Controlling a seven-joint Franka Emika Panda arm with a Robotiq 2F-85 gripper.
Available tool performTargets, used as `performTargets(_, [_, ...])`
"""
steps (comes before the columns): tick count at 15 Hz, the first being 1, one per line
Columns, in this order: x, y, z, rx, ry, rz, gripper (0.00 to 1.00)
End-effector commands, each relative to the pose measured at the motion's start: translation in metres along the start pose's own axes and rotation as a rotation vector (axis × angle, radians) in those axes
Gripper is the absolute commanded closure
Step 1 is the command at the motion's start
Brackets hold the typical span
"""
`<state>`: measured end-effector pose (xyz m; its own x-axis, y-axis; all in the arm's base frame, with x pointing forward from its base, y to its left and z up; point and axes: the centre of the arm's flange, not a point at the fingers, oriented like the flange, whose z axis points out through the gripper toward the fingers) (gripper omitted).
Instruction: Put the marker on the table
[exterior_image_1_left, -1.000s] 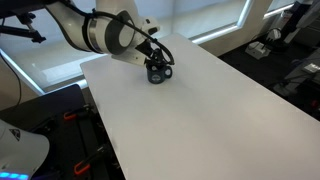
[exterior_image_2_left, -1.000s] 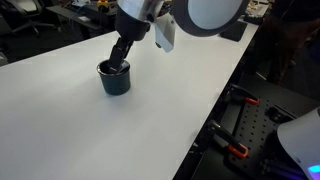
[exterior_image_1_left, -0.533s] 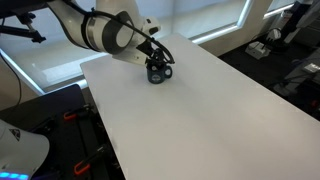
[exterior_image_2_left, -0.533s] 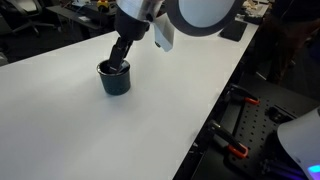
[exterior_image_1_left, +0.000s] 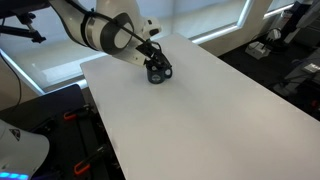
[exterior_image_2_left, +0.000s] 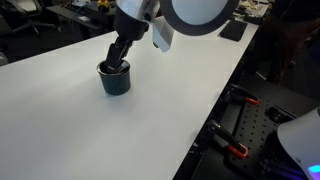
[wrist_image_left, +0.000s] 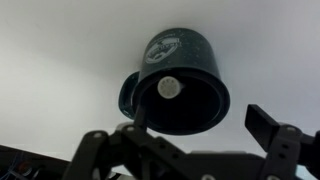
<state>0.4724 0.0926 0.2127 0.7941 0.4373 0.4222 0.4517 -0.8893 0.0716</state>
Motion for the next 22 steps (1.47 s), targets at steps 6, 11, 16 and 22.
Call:
performTargets(6, [-0.008, 0.011, -0.011, 0.041, 0.017, 0.098, 0.0])
performTargets(11, [-0.012, 0.018, -0.011, 0.064, 0.014, 0.136, 0.0])
performTargets(16, [-0.015, 0.025, -0.009, 0.081, 0.02, 0.17, 0.2])
performTargets(22, [-0.019, 0.028, -0.009, 0.098, 0.031, 0.194, 0.52])
